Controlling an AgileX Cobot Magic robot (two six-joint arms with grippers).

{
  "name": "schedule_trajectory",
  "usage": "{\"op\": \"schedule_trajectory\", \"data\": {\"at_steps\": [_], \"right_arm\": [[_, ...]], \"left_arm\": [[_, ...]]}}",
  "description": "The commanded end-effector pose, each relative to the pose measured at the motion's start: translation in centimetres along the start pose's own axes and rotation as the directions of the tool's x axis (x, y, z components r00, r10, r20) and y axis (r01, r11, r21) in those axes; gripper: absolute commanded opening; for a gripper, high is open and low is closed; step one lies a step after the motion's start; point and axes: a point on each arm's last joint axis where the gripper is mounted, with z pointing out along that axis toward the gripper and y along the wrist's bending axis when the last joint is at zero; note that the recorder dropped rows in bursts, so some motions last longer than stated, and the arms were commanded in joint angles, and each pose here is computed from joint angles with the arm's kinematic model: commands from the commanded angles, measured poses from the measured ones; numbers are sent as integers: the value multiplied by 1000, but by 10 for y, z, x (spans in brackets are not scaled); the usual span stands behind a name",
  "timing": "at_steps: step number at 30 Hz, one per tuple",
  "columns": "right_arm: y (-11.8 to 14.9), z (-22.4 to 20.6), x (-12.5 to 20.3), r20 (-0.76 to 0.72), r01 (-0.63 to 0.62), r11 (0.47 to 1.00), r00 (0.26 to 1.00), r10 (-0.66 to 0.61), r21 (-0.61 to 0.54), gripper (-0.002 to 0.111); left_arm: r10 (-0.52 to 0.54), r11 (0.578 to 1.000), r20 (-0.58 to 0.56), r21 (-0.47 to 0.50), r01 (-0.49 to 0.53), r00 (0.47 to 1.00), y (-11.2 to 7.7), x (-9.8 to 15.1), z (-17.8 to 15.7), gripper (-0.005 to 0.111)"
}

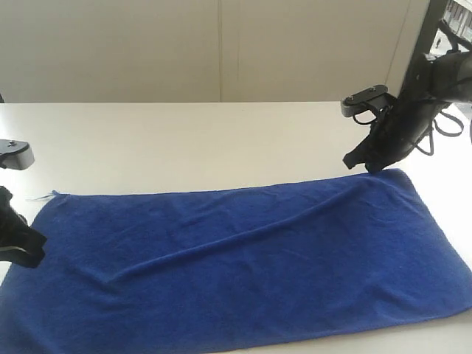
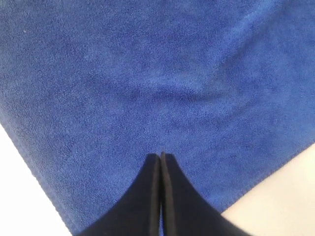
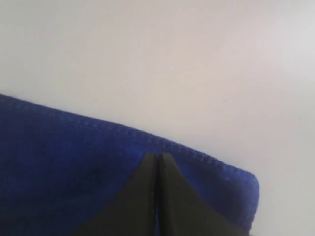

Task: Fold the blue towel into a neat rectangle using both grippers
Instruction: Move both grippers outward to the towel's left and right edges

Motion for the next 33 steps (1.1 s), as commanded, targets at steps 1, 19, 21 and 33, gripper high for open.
{"op": "schedule_trajectory", "data": {"at_steps": [1, 19, 21, 33], "right_arm": [[-12, 10, 6, -46, -9, 999, 999, 11, 45, 0], [-64, 22, 35, -85, -68, 986, 993, 82, 152, 0], [-72, 21, 40, -86, -87, 983, 991, 102, 159, 0], [-94, -10, 40, 42, -205, 966, 979, 201, 157, 0]], "left_arm": [[-4, 1000, 23, -2, 4, 1000, -1, 1, -1, 0], [-9, 1000, 36, -1, 9, 999, -1, -1, -1, 0], [-7, 1000, 36, -1, 7, 999, -1, -1, -1, 0], [10, 1000, 48, -10, -10, 999, 0, -1, 0, 0]]}}
